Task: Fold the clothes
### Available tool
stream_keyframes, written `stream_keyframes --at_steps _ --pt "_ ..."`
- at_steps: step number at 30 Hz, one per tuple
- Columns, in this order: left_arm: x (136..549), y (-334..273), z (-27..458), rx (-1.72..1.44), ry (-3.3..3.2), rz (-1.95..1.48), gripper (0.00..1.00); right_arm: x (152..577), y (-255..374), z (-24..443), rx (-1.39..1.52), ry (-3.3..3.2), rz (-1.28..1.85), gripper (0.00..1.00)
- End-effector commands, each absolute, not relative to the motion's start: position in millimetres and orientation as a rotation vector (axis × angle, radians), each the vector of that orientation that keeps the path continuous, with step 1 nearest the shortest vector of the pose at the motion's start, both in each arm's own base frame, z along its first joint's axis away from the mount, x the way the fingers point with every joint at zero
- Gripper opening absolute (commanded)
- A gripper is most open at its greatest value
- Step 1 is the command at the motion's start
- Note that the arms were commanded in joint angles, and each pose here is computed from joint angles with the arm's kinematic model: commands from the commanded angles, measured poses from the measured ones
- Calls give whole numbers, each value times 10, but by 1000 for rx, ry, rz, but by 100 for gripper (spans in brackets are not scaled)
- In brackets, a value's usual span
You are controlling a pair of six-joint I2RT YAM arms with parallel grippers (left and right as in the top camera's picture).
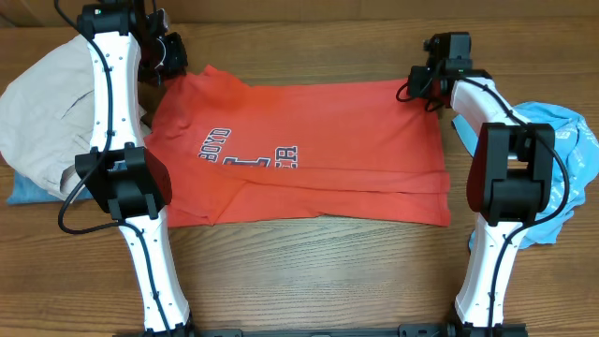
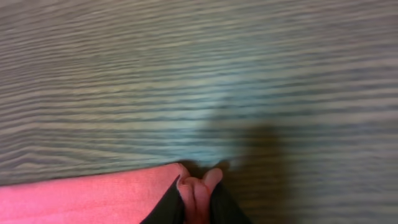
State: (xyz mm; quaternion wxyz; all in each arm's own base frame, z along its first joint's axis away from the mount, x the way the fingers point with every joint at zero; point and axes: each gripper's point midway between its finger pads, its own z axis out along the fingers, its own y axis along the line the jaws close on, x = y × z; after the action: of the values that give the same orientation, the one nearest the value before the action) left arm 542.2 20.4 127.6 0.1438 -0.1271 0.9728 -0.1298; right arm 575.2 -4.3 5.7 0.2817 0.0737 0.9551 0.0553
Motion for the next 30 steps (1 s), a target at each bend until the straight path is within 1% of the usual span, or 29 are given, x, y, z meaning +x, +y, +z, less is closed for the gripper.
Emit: stream_keyframes --at_steps 1,3,4,6,8,9,12,22,24,25,27,28,30 --pt "5410 176 1421 -353 2784 -371 6 5750 -297 42 298 2570 71 16" --pt "5398 174 1417 -351 2789 -371 5 5739 -305 90 300 2578 70 13" --pt "5396 174 1416 -352 2790 -371 5 5736 -305 112 300 2579 70 10" --pt "5399 172 1417 -351 2789 -371 5 5752 -306 162 300 2577 70 9" --pt "5399 174 1417 -352 2789 -371 5 5776 -307 198 299 2569 71 25" --pt "5398 174 1417 -351 2789 -371 5 5787 -300 206 296 2564 72 27" --pt "5394 174 1416 -352 2791 -371 5 5812 -301 220 295 2552 73 31" --pt "5405 175 1419 -351 2786 -370 6 5906 -197 286 260 2512 155 31" --pt "5405 175 1419 -351 2786 -370 6 5905 -198 285 260 2512 155 30" --pt "5405 175 1419 -351 2786 -370 6 5903 -198 284 260 2513 154 26" --pt "5405 175 1419 -351 2786 -370 6 5902 -198 283 260 2514 154 13" --pt "5404 175 1419 -351 2787 -370 6 5902 -199 283 261 2514 154 5" --pt "5402 175 1418 -351 2788 -370 6 5903 -201 283 261 2513 152 4"
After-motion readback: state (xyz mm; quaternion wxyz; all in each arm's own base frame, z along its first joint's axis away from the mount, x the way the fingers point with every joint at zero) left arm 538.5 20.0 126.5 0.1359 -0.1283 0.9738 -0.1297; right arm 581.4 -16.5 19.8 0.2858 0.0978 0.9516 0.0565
